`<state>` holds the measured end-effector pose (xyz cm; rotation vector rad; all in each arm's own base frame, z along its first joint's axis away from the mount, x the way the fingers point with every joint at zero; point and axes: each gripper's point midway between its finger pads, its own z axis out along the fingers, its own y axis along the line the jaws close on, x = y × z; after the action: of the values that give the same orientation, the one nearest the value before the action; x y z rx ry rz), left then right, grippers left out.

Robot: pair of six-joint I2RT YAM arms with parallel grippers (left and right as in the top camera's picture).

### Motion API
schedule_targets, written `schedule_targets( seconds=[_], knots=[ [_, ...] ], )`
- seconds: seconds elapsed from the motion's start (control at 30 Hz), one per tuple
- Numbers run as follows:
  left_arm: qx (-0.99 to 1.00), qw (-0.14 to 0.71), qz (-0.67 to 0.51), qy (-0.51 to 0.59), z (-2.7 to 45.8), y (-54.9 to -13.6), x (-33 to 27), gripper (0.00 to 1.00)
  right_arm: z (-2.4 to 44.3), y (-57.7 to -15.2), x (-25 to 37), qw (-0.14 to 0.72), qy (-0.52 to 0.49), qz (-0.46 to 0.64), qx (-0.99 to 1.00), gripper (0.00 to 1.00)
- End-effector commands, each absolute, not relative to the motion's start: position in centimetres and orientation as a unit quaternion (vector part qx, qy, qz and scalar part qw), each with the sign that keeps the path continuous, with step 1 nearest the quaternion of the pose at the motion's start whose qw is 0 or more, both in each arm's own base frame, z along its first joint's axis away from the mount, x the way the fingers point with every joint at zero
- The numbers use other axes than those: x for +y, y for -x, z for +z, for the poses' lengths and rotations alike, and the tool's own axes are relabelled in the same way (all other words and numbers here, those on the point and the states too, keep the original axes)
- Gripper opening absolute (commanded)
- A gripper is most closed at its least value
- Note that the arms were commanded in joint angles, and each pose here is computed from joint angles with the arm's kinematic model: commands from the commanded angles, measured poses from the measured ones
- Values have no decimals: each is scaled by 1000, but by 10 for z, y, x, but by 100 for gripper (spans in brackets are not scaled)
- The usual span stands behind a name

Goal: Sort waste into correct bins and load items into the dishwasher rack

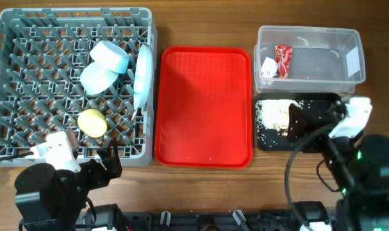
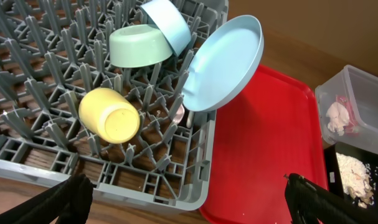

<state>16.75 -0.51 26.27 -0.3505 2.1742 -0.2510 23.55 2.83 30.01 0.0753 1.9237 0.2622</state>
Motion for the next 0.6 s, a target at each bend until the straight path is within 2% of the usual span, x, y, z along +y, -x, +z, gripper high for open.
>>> schedule_targets(
  seconds=[0.0,0.1,0.27,0.57],
  knots=[
    [878,446,-98,141,261,-167,-4,100,286,-231,26,624,-26,107,773,100],
    [878,446,-98,141,261,-167,-4,100,281,-224,29,694,-13,117,710,100],
    [878,446,-98,141,261,-167,-4,100,268,-223,29,757,-5,122,641,100],
    [878,446,-98,141,261,-167,-4,100,189,-245,28,718,-14,113,687,100]
  ],
)
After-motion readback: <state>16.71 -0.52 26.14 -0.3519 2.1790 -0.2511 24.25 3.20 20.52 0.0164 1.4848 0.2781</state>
